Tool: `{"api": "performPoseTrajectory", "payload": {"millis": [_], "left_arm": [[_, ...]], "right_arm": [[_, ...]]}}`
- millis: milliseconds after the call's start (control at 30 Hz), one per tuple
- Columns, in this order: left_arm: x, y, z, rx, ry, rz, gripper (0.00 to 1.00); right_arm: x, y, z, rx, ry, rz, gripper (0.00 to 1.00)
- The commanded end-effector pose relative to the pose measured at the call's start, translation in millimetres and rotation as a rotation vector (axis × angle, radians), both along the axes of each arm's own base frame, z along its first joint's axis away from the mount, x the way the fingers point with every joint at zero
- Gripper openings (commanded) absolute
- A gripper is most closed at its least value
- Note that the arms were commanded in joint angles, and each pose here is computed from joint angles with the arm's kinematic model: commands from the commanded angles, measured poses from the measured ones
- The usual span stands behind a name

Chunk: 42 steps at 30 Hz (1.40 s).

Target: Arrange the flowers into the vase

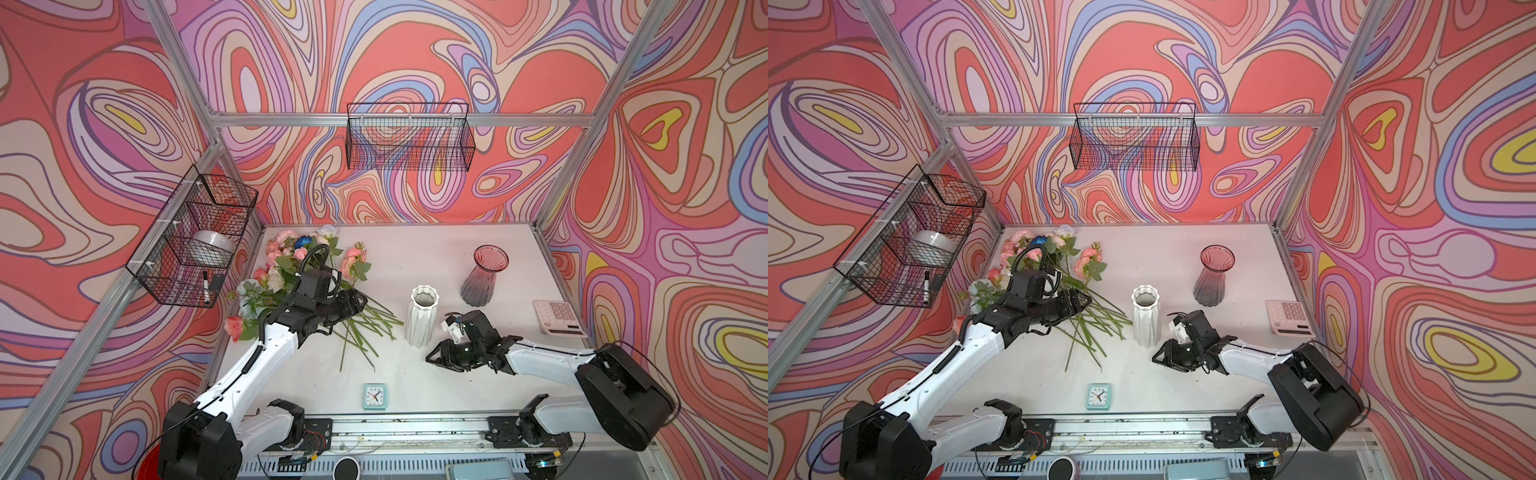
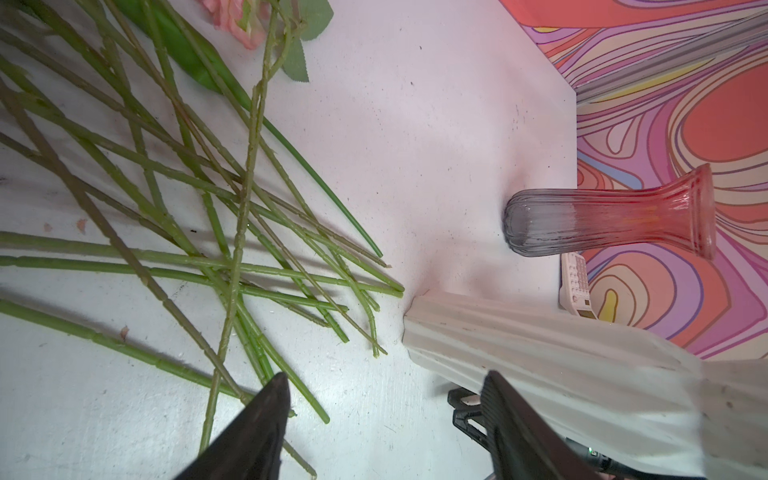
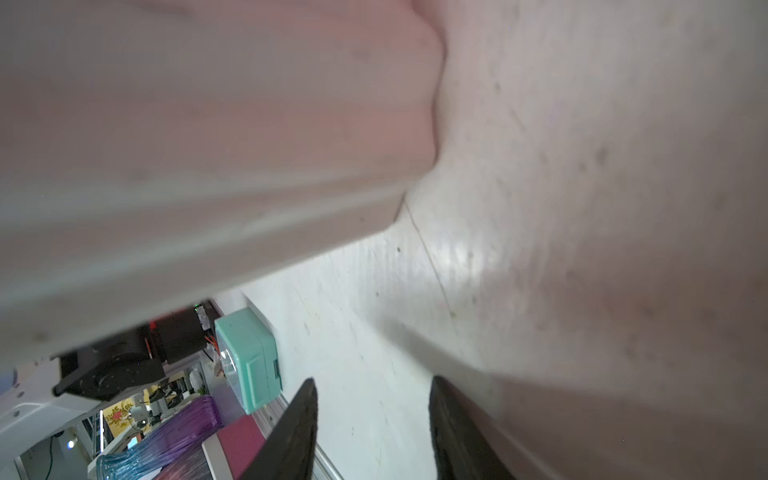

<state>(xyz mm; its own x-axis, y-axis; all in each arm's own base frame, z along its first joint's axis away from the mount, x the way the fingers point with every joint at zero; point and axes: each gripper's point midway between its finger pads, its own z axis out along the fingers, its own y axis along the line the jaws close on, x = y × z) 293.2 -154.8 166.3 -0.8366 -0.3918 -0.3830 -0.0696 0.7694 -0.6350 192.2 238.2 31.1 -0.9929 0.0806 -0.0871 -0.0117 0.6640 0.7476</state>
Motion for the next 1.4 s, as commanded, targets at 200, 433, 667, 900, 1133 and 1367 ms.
{"api": "performPoseTrajectory", "payload": {"millis": [200, 433, 667, 900, 1133, 1367], "left_arm": [[-8.6, 4.1, -15.3, 0.023, 0.056, 0.010, 0.75], [-10.0, 11.4, -18.3, 0.039, 0.066, 0.031, 0.74], [-11.7, 17.7, -21.4, 0.035, 0.072, 0.050, 0.74], [-5.3, 23.4, -21.7, 0.024, 0.070, 0.089, 0.72], [28.8, 34.3, -28.3, 0.150, 0.041, 0.153, 0.59], [80.1, 37.9, -61.0, 0.404, 0.094, 0.170, 0.46]], "right_arm": [[36.7, 21.0, -9.3, 0.073, -0.064, -0.064, 0.41], [57.2, 27.8, -17.3, 0.041, -0.079, -0.078, 0.37], [69.7, 31.3, -21.1, 0.016, -0.093, -0.078, 0.36], [56.3, 14.9, -14.1, -0.046, -0.100, -0.077, 0.55], [33.9, -16.3, 6.1, -0.134, -0.147, -0.098, 0.54], [26.7, -29.6, 29.2, -0.164, -0.195, -0.108, 0.54]]}}
